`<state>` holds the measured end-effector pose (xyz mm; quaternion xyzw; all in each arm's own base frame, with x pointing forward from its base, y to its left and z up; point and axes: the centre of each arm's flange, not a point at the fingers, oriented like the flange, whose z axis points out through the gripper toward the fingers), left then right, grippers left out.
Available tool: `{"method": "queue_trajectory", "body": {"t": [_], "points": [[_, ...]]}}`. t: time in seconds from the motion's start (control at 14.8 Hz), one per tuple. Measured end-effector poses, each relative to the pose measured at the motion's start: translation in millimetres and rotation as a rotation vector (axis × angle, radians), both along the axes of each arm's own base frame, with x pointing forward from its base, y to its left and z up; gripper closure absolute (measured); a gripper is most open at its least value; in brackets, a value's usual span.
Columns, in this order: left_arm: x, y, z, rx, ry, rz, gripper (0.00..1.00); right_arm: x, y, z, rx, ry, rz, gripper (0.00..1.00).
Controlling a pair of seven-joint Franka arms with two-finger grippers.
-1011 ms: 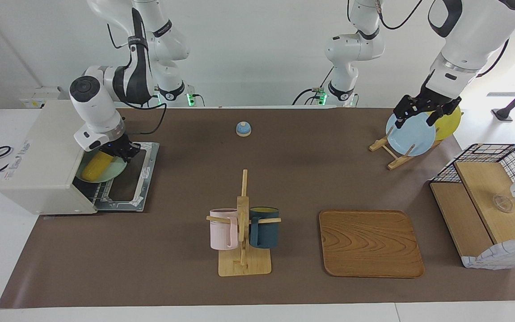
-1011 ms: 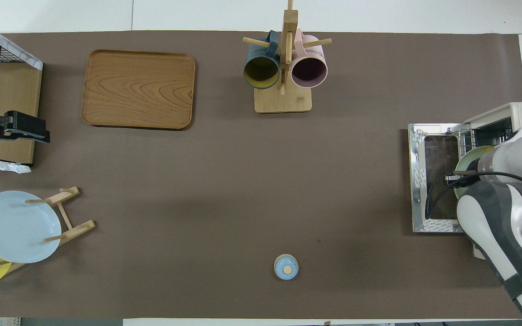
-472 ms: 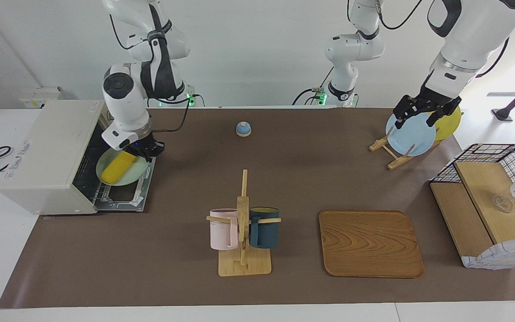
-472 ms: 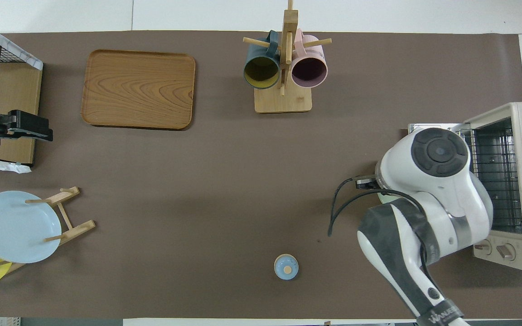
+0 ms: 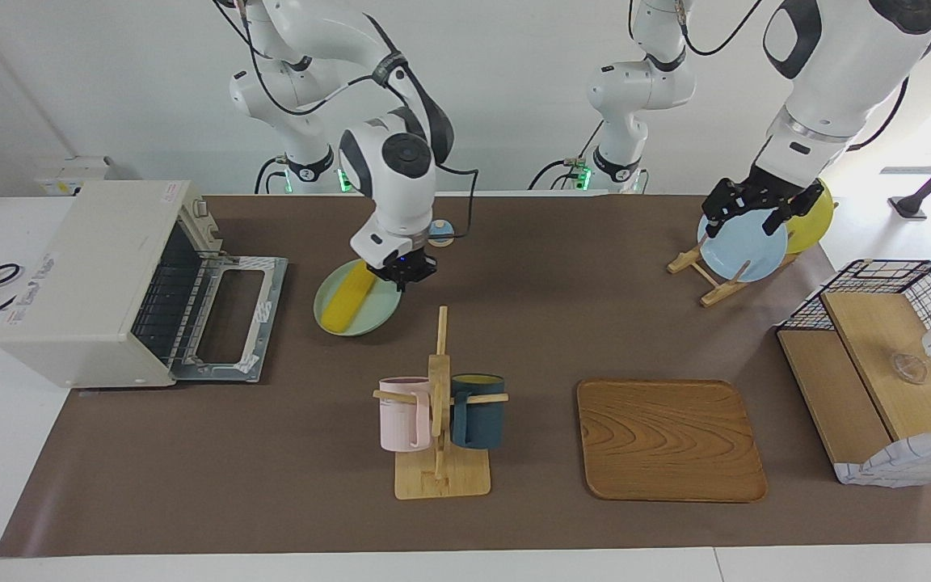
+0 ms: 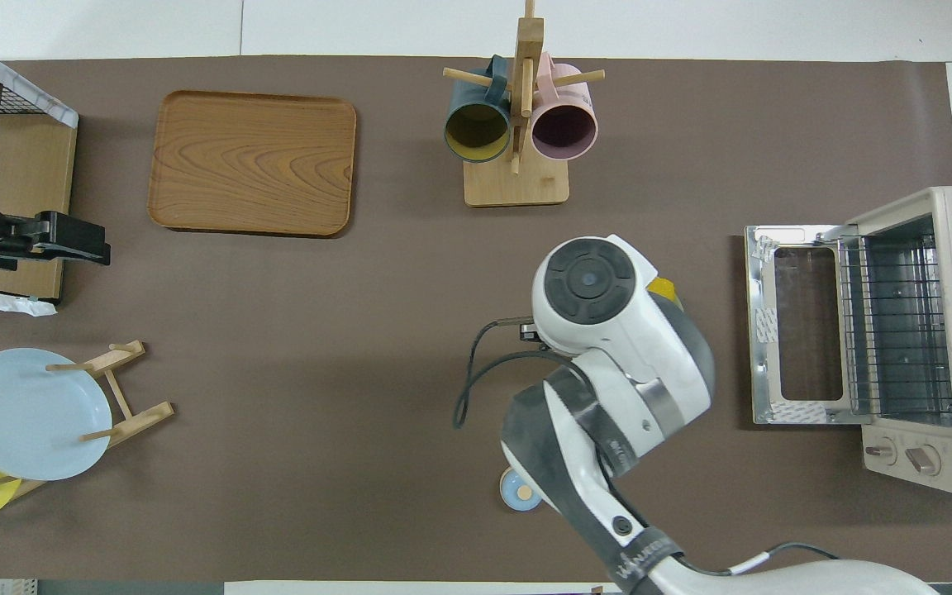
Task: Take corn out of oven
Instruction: 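Pull the green plate with corn out and set it on the table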
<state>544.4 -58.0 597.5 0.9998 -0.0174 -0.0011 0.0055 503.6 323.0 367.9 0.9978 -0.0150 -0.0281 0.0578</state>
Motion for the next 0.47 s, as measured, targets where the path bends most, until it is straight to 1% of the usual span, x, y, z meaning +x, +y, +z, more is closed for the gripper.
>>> {"method": "queue_trajectory", "body": {"t": [0.13, 0.2, 0.34, 0.47], "points": [[-2.8, -0.3, -3.4, 0.000, -0.001, -0.006, 0.00, 4.5, 56.3, -18.1, 0.002, -0.015, -0.014, 0.97], [-3.3, -0.9, -2.1, -0.001, -0.006, -0.009, 0.00, 8.4, 73.3, -27.0, 0.004, -0.018, -0.013, 0.97], [-4.2, -2.8, -0.4, -0.002, -0.010, -0.017, 0.00, 15.9, 88.7, -34.9, 0.014, -0.027, -0.005, 0.97], [-5.3, -4.1, -1.6, -0.002, -0.008, -0.037, 0.00, 14.3, 102.1, -30.8, 0.052, -0.047, -0.005, 0.97]]}}
